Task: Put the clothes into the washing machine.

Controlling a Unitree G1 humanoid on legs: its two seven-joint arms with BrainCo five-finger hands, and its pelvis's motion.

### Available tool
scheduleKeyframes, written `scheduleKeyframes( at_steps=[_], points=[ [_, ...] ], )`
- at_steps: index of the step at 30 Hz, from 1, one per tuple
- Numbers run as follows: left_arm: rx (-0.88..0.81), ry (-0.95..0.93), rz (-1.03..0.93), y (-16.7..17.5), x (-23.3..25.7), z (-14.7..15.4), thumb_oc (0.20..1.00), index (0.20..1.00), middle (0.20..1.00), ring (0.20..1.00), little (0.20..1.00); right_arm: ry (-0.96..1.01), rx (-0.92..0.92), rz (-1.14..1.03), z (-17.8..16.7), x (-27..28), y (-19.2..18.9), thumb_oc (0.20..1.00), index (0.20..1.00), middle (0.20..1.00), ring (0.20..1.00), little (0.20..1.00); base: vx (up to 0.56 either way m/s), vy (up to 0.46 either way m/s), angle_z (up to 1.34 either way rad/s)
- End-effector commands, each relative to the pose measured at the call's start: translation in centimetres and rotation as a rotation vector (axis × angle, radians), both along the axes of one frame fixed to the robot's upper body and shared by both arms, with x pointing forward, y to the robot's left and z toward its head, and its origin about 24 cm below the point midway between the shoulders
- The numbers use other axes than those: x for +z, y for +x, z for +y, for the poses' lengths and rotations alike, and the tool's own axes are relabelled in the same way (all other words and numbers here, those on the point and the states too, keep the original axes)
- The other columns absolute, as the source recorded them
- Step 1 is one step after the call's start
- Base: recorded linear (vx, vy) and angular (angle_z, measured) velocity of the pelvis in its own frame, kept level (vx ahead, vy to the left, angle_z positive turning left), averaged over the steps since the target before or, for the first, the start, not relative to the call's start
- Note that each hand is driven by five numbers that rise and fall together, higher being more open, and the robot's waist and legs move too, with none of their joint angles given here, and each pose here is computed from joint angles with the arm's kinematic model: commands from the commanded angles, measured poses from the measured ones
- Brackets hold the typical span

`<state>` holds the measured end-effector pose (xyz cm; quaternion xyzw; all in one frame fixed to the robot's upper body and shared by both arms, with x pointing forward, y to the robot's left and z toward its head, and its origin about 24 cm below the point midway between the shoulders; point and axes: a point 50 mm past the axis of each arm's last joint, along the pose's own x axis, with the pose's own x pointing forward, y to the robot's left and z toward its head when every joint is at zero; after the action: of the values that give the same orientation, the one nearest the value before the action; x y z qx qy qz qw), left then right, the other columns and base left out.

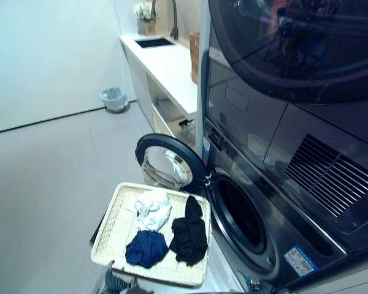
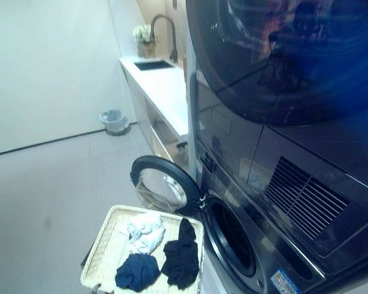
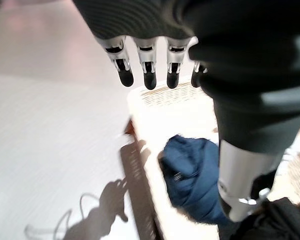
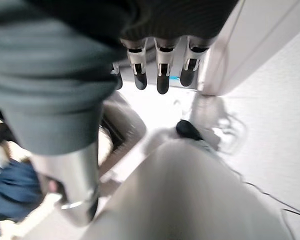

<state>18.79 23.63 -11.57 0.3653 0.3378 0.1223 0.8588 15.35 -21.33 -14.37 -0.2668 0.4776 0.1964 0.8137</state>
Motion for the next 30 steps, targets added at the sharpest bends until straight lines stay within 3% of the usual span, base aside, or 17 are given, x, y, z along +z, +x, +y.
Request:
scheduleKeyframes(
  at_steps=[1,11,17,22,30],
  points=[
    [0.046,0.038,-0.146,3.3,2.3,0.7,1.000,1.000,1.000,1.000,1.000,0.035,0.055,-0.109,1.1,1.4,3.2,1.000,1.000,1.000,1.000,1.000,-0.10,0.108,-0.18],
    [0.162,0.017,-0.389,9.1,7.0,0.7,1.000,1.000,1.000,1.000,1.000,0.056,0.127,-0.255,2.5,3.7,7.2,1.000,1.000,1.000,1.000,1.000,-0.06,0.101,-0.15],
    [0.249,0.028,-0.372,11.9,10.0,3.0,1.000,1.000,1.000,1.000,1.000,0.118,0.157,-0.356,4.8,5.5,9.9,1.000,1.000,1.000,1.000,1.000,-0.07,0.029,-0.16],
    [0.366,-0.017,-0.311,12.2,10.8,4.7,1.000,1.000,1.000,1.000,1.000,0.187,0.148,-0.419,6.7,6.8,11.3,1.000,1.000,1.000,1.000,1.000,-0.06,0.003,-0.13],
    [0.479,-0.004,-0.374,13.3,13.6,6.7,1.000,1.000,1.000,1.000,1.000,0.258,0.114,-0.497,8.1,8.5,12.6,1.000,1.000,1.000,1.000,1.000,-0.04,-0.028,-0.02]
  ],
)
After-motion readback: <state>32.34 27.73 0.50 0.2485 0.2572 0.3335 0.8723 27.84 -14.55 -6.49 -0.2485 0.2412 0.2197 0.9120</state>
